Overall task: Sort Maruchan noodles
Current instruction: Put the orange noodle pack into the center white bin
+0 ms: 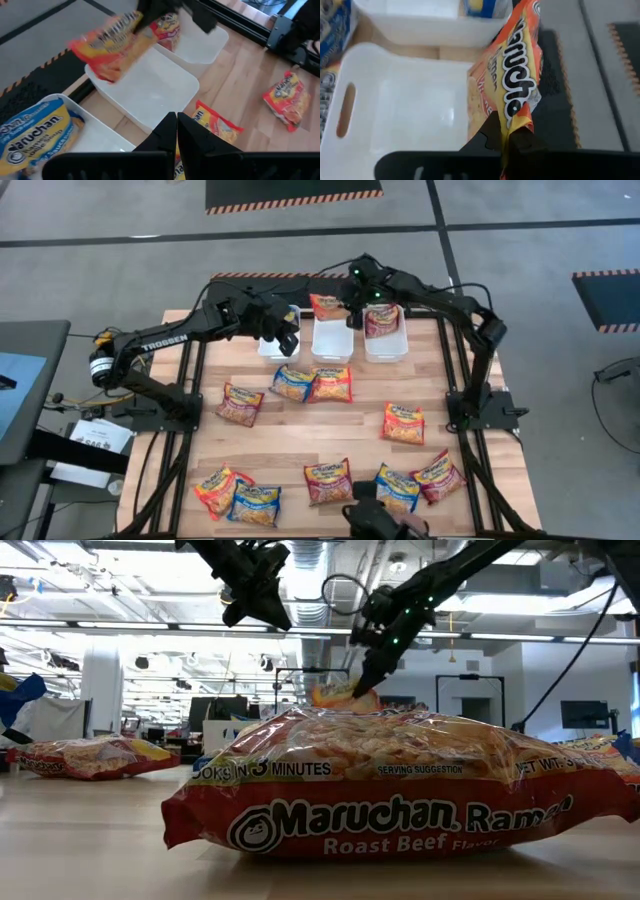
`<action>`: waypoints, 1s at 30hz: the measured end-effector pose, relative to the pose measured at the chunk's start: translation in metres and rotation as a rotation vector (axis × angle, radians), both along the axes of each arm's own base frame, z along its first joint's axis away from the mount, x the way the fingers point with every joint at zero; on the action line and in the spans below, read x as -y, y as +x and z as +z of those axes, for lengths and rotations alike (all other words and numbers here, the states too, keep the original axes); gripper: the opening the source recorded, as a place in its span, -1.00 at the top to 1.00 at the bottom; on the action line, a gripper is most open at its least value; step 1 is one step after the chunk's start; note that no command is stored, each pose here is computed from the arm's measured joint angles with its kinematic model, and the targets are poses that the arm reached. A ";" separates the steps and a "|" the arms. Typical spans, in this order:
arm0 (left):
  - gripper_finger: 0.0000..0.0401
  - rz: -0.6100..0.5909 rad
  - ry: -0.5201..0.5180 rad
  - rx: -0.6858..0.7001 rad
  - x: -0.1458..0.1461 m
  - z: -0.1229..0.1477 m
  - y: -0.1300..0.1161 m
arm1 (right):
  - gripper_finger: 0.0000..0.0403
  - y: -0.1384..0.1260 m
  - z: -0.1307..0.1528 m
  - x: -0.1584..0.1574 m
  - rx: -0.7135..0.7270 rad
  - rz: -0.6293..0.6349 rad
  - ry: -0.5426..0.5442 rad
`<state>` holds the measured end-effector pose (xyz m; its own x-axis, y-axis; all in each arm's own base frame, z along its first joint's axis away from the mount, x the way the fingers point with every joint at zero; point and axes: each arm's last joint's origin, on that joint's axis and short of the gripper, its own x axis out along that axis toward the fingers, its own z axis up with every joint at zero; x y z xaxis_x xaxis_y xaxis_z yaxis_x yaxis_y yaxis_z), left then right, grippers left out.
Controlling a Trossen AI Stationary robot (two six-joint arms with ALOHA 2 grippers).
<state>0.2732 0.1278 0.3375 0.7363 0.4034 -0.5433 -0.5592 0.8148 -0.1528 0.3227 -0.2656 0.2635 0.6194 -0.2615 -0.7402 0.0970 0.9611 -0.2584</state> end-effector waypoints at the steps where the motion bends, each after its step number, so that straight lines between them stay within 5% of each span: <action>1: 1.00 0.001 0.001 -0.001 0.000 0.000 0.000 | 0.95 0.003 -0.004 0.001 -0.014 -0.007 -0.005; 17: 1.00 0.037 0.032 -0.036 -0.012 -0.001 -0.007 | 0.92 0.021 -0.039 0.013 -0.086 -0.106 -0.014; 30: 1.00 0.032 0.027 -0.033 -0.013 -0.001 -0.007 | 0.50 0.018 -0.040 0.009 -0.159 -0.103 -0.030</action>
<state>0.2662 0.1406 0.3361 0.7044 0.4414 -0.5558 -0.5894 0.8001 -0.1115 0.3406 -0.2750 0.2230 0.4646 -0.3410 -0.8172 0.1498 0.9398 -0.3070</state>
